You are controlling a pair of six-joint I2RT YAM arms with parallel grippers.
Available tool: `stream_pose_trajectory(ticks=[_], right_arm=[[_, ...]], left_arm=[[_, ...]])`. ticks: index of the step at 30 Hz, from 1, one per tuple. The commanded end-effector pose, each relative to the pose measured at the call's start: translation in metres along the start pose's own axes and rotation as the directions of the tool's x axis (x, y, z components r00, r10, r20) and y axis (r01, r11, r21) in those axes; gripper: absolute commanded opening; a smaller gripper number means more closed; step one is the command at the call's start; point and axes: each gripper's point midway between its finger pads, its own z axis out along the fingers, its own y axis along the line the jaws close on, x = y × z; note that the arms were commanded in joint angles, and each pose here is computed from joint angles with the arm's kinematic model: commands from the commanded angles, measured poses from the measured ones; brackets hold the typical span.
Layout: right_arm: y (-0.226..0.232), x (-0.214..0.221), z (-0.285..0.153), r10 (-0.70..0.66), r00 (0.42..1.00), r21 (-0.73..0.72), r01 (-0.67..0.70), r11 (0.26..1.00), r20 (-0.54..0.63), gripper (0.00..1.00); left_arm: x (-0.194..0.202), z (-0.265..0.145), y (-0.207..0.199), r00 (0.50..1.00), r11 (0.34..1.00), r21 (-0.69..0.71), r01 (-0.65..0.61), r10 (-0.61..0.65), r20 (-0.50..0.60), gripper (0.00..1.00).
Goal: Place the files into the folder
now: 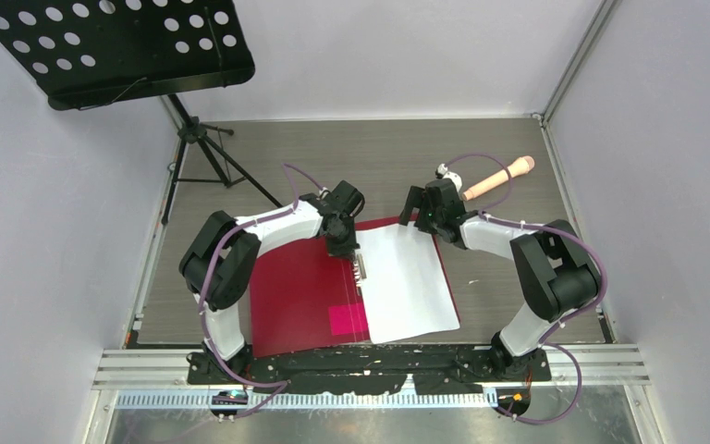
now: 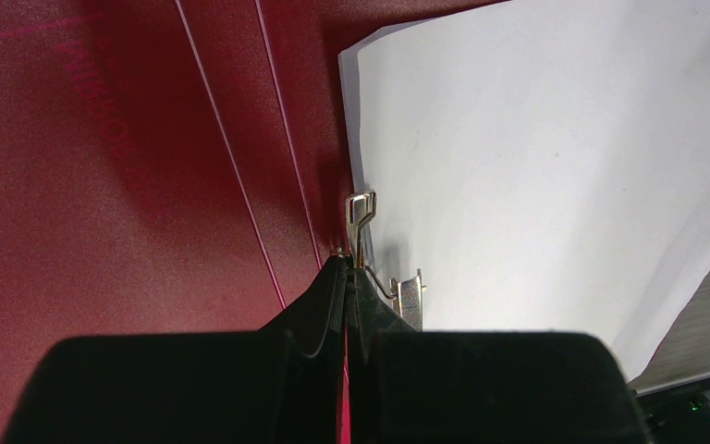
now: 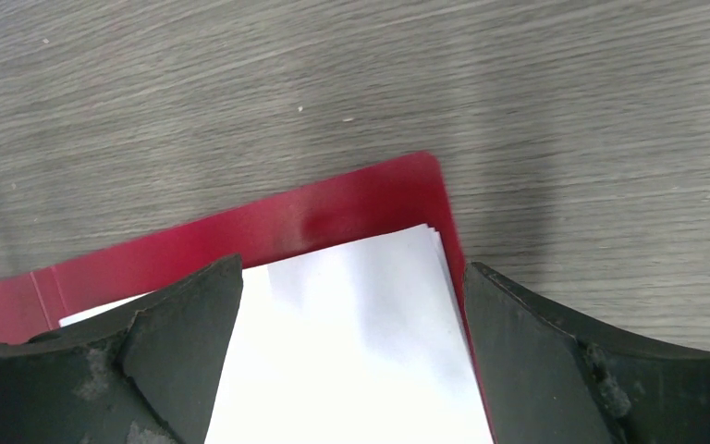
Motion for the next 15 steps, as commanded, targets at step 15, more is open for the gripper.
stream_pose_trajectory(ticks=[15], right_arm=[[-0.036, 0.076, -0.136, -0.041, 0.992, 0.027, 0.045, 0.999, -0.119, 0.82]], left_arm=[[-0.016, -0.029, -0.012, 0.997, 0.998, 0.062, -0.026, 0.022, 0.07, 0.0]])
